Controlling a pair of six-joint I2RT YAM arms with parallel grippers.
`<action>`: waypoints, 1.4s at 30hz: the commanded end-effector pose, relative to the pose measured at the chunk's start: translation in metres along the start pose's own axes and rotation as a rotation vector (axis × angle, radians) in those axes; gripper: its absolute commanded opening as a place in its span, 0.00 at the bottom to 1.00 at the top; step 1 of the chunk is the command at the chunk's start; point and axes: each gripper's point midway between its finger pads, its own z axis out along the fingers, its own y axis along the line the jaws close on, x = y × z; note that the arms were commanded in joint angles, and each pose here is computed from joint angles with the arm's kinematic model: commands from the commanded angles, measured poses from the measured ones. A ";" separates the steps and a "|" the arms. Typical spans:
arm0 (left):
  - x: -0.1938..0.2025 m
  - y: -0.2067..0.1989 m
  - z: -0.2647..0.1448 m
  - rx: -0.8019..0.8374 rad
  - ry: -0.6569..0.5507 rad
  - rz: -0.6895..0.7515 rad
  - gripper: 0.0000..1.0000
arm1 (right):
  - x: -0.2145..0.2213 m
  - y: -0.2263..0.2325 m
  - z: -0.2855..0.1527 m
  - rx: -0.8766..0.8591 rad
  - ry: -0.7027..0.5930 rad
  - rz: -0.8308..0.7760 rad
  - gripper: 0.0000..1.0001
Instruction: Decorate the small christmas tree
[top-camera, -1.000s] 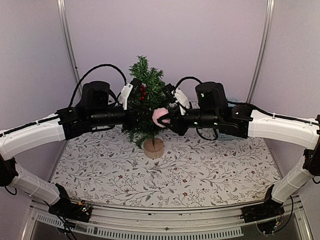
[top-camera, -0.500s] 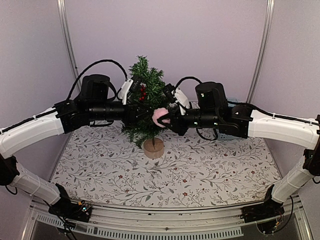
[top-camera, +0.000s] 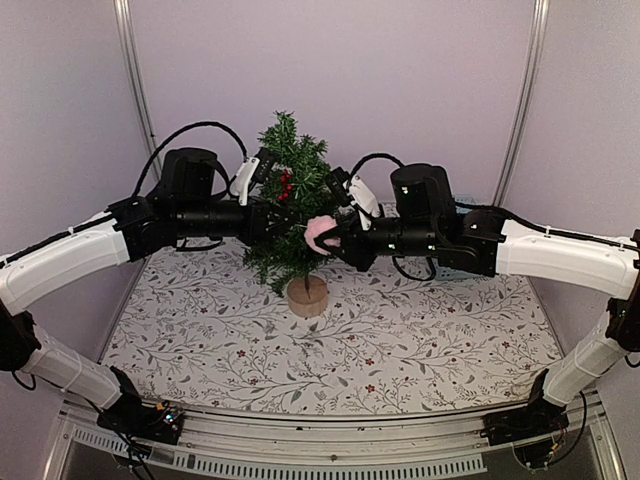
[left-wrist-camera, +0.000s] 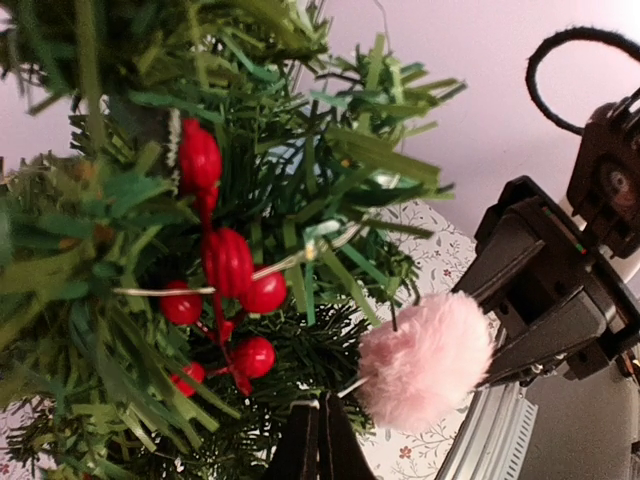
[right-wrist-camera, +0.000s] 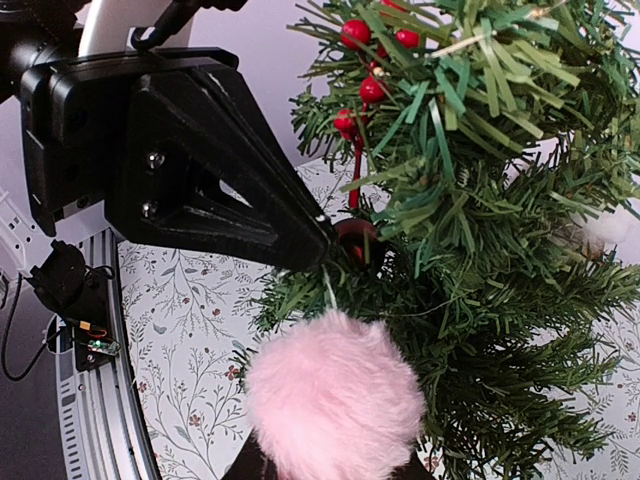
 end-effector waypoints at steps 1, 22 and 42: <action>-0.004 0.005 0.000 0.002 -0.011 -0.017 0.00 | 0.002 0.001 0.001 0.010 0.000 -0.010 0.00; -0.007 0.023 -0.017 -0.104 -0.067 -0.022 0.00 | 0.009 -0.008 -0.003 0.056 0.020 -0.008 0.00; 0.014 0.026 -0.037 -0.134 -0.028 0.040 0.00 | 0.010 -0.009 -0.005 0.065 0.021 -0.008 0.00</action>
